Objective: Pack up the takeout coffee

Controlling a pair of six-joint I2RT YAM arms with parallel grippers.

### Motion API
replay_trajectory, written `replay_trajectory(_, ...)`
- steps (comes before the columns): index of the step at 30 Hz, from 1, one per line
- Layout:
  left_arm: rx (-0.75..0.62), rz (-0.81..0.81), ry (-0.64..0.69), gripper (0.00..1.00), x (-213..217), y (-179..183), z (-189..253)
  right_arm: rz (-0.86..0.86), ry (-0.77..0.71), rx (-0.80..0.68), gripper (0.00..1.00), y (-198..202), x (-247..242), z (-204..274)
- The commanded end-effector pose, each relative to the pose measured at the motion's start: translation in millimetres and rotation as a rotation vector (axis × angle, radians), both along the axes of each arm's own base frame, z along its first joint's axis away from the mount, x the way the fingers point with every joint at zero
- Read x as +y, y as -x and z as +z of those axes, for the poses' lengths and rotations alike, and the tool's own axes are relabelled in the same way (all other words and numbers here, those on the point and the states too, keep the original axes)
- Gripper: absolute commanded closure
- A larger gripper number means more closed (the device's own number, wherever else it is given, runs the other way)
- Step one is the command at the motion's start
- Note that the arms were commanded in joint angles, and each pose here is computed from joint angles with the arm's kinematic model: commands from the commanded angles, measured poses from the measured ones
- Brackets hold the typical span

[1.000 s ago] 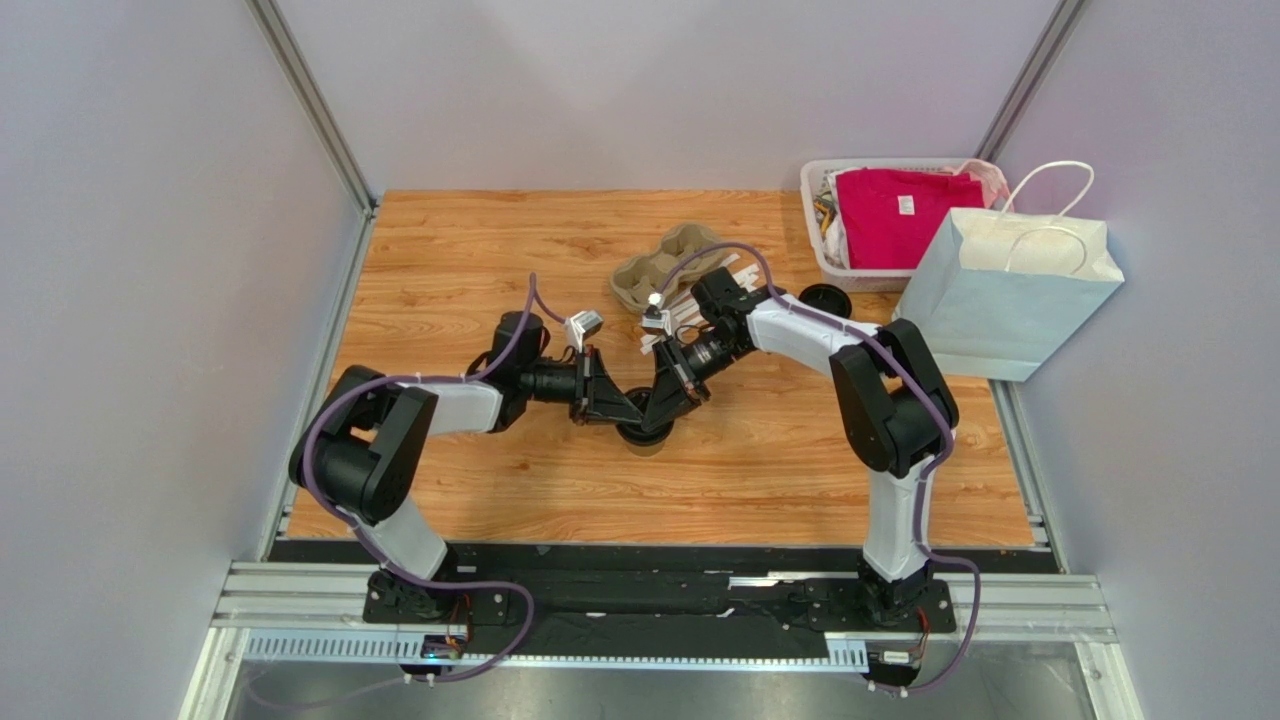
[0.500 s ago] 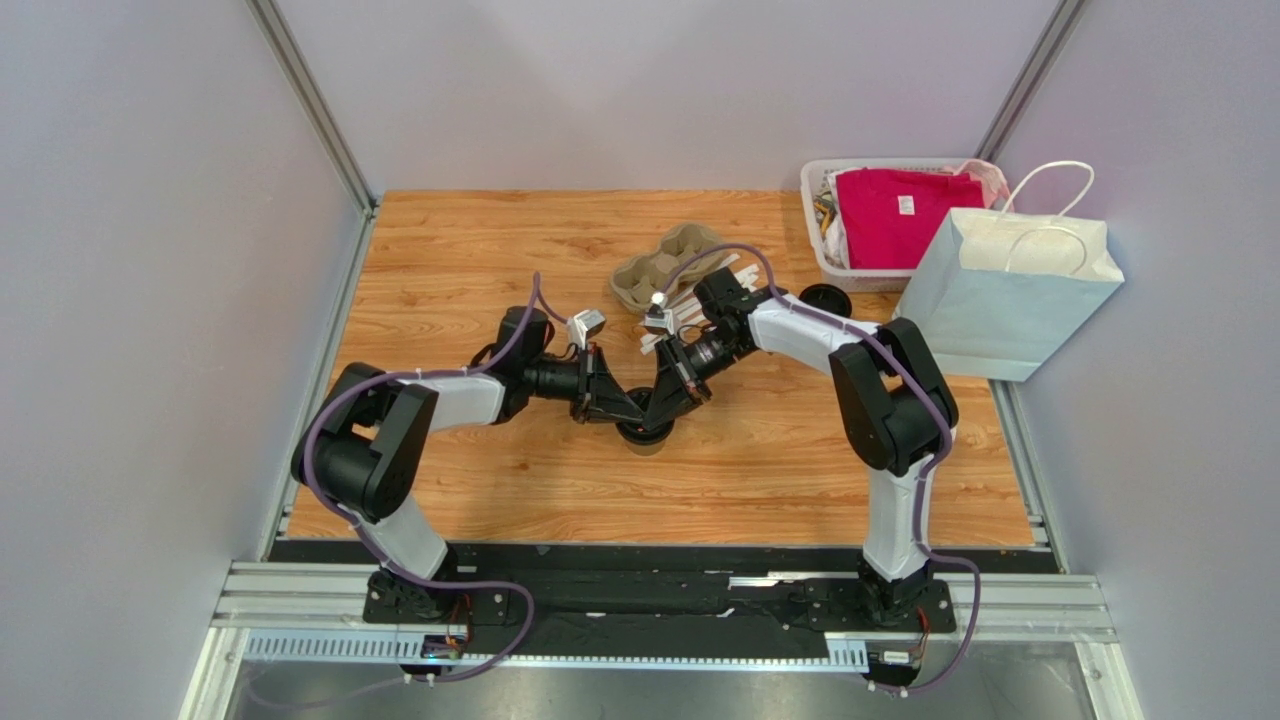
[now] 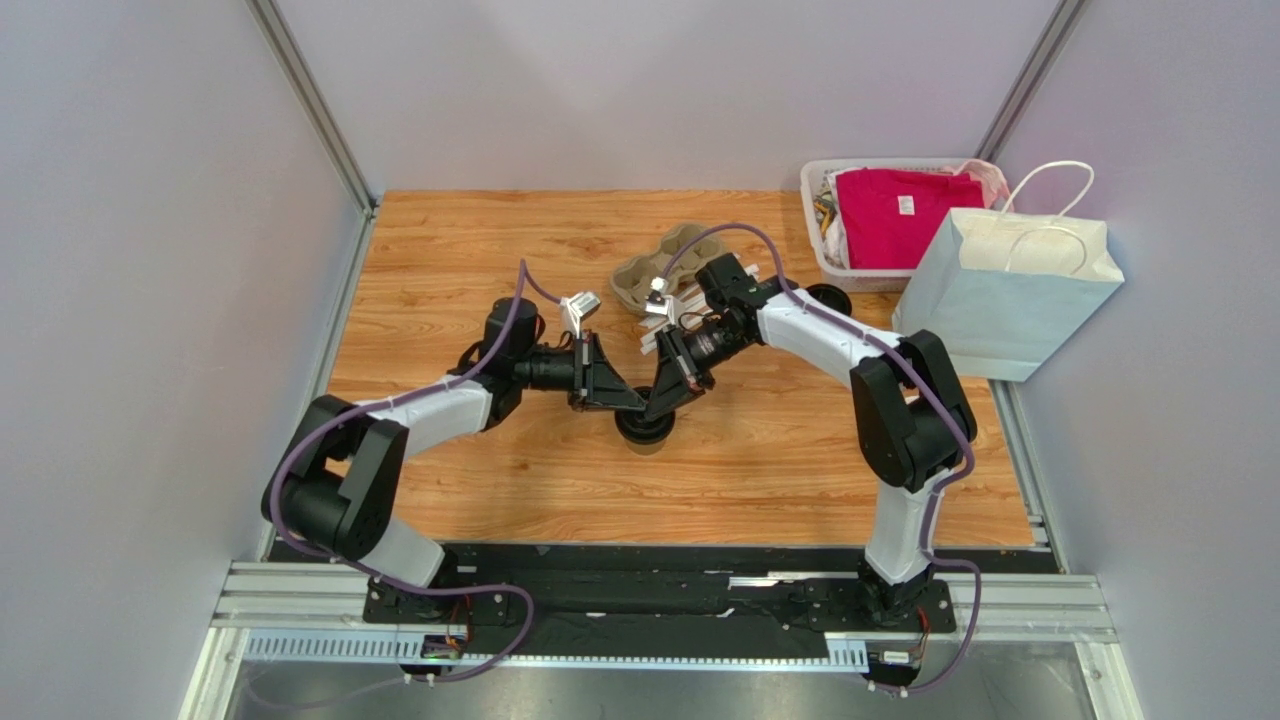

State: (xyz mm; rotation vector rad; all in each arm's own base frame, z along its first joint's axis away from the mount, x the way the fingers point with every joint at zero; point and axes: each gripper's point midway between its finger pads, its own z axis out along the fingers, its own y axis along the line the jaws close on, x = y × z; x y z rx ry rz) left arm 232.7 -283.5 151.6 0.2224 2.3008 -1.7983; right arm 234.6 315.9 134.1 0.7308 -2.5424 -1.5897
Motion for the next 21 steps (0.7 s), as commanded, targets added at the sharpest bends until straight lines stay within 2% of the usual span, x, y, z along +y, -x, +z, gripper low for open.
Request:
replay_trajectory(1,-0.098,-0.04,0.031,1.0,-4.6,9.6,15.6,-0.001,-0.072,-0.056,1.0,-3.2,6.4,34.0)
replay_trajectory(8,-0.057,-0.031,-0.018,1.0,-9.5,12.7,-7.4,-0.037,-0.045,-0.01,1.0,-9.3,10.9,17.5)
replay_trajectory(14,-0.02,-0.008,-0.128,1.0,-5.4,6.1,-41.7,-0.052,0.021,0.018,1.0,-11.7,8.2,-9.5)
replay_trajectory(21,0.094,0.016,-0.267,1.0,5.0,9.0,-93.8,-0.064,0.092,0.023,1.0,-14.9,3.7,-37.6)
